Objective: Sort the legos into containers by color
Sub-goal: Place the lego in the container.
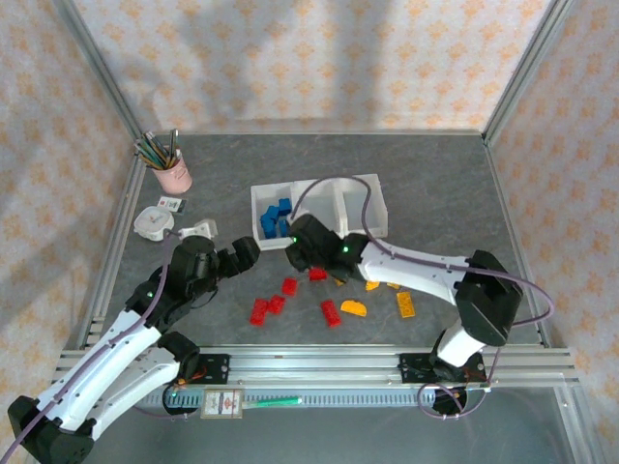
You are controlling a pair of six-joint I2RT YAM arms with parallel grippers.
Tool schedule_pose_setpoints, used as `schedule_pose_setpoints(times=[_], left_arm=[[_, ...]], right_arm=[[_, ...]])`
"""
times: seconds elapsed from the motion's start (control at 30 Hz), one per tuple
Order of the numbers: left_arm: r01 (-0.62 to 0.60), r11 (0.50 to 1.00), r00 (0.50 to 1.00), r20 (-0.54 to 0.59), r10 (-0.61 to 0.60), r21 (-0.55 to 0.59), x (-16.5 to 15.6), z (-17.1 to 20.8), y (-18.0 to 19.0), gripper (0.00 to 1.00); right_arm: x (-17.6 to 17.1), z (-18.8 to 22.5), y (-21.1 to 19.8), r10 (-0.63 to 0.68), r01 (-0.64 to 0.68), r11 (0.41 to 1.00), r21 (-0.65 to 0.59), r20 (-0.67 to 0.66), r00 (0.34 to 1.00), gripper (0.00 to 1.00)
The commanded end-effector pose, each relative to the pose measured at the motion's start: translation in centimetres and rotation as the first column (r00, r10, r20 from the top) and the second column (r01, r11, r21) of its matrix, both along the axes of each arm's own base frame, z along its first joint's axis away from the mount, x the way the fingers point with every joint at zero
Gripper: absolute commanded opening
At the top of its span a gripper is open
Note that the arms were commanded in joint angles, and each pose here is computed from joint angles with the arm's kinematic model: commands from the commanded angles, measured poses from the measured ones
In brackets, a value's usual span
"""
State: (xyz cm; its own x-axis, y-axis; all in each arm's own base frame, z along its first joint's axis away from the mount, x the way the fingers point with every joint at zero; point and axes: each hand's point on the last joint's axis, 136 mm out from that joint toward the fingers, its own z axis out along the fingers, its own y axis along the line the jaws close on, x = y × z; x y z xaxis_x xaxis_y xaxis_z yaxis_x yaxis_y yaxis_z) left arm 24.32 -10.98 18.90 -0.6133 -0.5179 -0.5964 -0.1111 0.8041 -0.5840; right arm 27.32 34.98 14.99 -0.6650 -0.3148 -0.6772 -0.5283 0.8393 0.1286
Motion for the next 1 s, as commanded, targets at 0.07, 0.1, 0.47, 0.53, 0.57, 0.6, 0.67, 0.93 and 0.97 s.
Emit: schedule_pose_setpoints(times=[0.07, 0.1, 0.47, 0.53, 0.57, 0.6, 0.67, 0.93, 0.97], left_arm=[[-0.097, 0.995, 0.987, 0.126, 0.095, 0.007, 2.5, 4.3, 1.1, 0.99], [-0.116, 0.993, 0.985, 0.132, 0.113, 0.017, 2.7, 4.5, 1.4, 0.99], [-0.16, 0.986, 0.977, 0.153, 0.15, 0.054, 4.5, 4.5, 1.9, 0.99], [-0.162, 0.985, 0.977, 0.149, 0.152, 0.057, 4.6, 4.3, 2.0, 0.99], [-0.163, 0.985, 0.977, 0.147, 0.154, 0.057, 4.6, 4.3, 2.0, 0.99], [-0.161, 0.985, 0.978, 0.143, 0.152, 0.056, 4.6, 4.1, 2.0, 0.99], [-0.159, 0.986, 0.978, 0.142, 0.15, 0.049, 4.5, 4.0, 2.0, 0.99], [-0.138, 0.99, 0.982, 0.138, 0.131, 0.038, 4.4, 4.2, 1.6, 0.99], [-0.136, 0.99, 0.982, 0.135, 0.129, 0.041, 4.4, 4.2, 1.6, 0.99]], right_arm=[[4.4, 0.4, 1.7, -0.066, 0.066, 0.998, 0.006, 0.003, 0.998, 0.3], [5.2, 0.2, 2.1, -0.072, 0.072, 0.997, 0.005, 0.001, 0.997, 0.3], [14.9, -2.1, 3.8, -0.184, 0.183, 0.982, -0.036, -0.006, 0.983, 0.31], [16.1, -2.5, 3.7, -0.201, 0.201, 0.979, -0.039, -0.005, 0.98, 0.32], [16.5, -2.7, 3.8, -0.203, 0.203, 0.978, -0.041, -0.006, 0.979, 0.33], [16.9, -2.7, 3.9, -0.208, 0.207, 0.977, -0.043, -0.004, 0.978, 0.35], [17.5, -2.7, 4.1, -0.207, 0.207, 0.977, -0.049, 0.006, 0.978, 0.4], [17.7, 0.4, 4.3, -0.176, 0.178, 0.983, -0.043, 0.042, 0.983, 0.52], [17.4, 1.0, 4.2, -0.174, 0.176, 0.984, -0.034, 0.043, 0.984, 0.53]])
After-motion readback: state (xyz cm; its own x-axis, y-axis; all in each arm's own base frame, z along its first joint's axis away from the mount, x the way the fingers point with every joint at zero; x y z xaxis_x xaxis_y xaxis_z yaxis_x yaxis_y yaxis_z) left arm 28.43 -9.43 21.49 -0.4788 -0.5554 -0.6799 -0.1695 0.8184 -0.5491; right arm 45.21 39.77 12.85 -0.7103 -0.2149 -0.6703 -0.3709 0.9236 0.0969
